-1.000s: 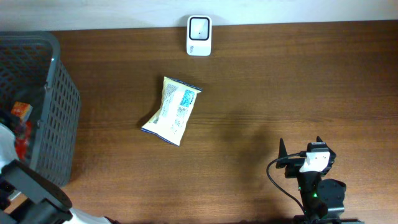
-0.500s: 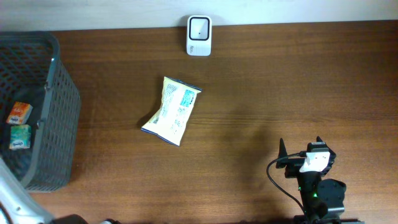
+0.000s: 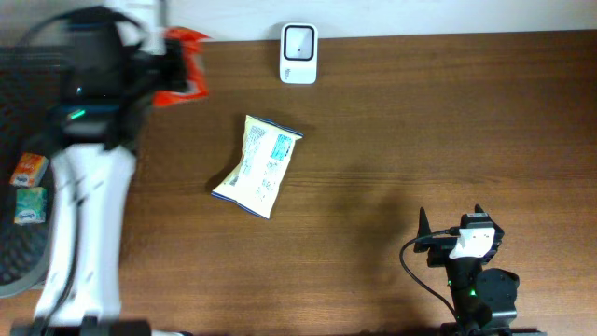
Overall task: Scan the item barcode
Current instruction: 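Carry the red snack bag out and drop it beside the white bag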
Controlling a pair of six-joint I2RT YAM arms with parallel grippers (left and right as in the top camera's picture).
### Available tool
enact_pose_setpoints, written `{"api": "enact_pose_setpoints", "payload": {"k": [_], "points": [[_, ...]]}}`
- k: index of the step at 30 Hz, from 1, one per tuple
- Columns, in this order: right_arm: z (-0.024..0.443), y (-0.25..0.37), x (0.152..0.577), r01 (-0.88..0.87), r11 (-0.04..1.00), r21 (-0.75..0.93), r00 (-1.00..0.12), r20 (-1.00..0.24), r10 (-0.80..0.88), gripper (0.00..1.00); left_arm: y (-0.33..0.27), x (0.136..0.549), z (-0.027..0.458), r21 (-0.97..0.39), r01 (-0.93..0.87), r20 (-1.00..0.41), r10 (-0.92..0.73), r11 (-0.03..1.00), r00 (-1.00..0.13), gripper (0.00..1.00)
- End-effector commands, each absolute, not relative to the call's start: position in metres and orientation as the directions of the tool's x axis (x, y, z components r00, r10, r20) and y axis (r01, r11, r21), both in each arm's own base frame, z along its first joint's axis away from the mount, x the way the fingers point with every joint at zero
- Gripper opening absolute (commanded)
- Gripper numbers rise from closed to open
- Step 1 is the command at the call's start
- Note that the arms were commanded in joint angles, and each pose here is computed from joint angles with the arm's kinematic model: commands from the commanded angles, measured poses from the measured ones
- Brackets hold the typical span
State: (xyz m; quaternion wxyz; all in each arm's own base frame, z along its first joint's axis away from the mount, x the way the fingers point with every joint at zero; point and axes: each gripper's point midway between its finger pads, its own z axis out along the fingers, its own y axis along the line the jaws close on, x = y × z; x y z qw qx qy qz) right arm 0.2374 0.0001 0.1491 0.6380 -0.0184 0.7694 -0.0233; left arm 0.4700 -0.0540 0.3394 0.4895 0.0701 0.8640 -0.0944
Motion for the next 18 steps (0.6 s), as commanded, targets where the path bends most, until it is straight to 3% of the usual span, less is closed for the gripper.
{"api": "enact_pose_setpoints", "payload": {"k": [1, 6, 11, 15, 16, 18], "points": [[0.146, 0.001, 0.237, 0.000, 0.998, -0.056, -0.196, -0.979, -0.055, 0.98, -0.118, 0.484, 0.263, -0.097, 0.285, -0.759, 0.114, 0.954, -0.641, 0.00], [0.146, 0.001, 0.237, 0.000, 0.998, -0.056, -0.196, -0.979, -0.055, 0.98, -0.181, 0.481, 0.180, -0.047, 0.358, -0.632, 0.250, 0.932, -0.734, 0.00], [0.146, 0.001, 0.237, 0.000, 0.998, -0.056, -0.196, -0.979, -0.055, 0.98, -0.232, 0.451, 0.105, -0.083, 0.419, -0.471, 0.335, 0.904, -0.816, 0.00], [0.146, 0.001, 0.237, 0.000, 0.998, -0.056, -0.197, -0.979, -0.055, 0.98, -0.248, 0.430, 0.082, -0.080, 0.455, -0.394, 0.391, 0.887, -0.831, 0.00], [0.146, 0.001, 0.237, 0.000, 0.998, -0.056, -0.196, -0.979, -0.055, 0.99, -0.252, 0.425, 0.079, -0.080, 0.465, -0.383, 0.403, 0.882, -0.831, 0.01], [0.146, 0.001, 0.237, 0.000, 0.998, -0.056, -0.197, -0.979, -0.055, 0.99, -0.258, 0.420, 0.079, -0.079, 0.478, -0.378, 0.417, 0.875, -0.826, 0.19]]}}
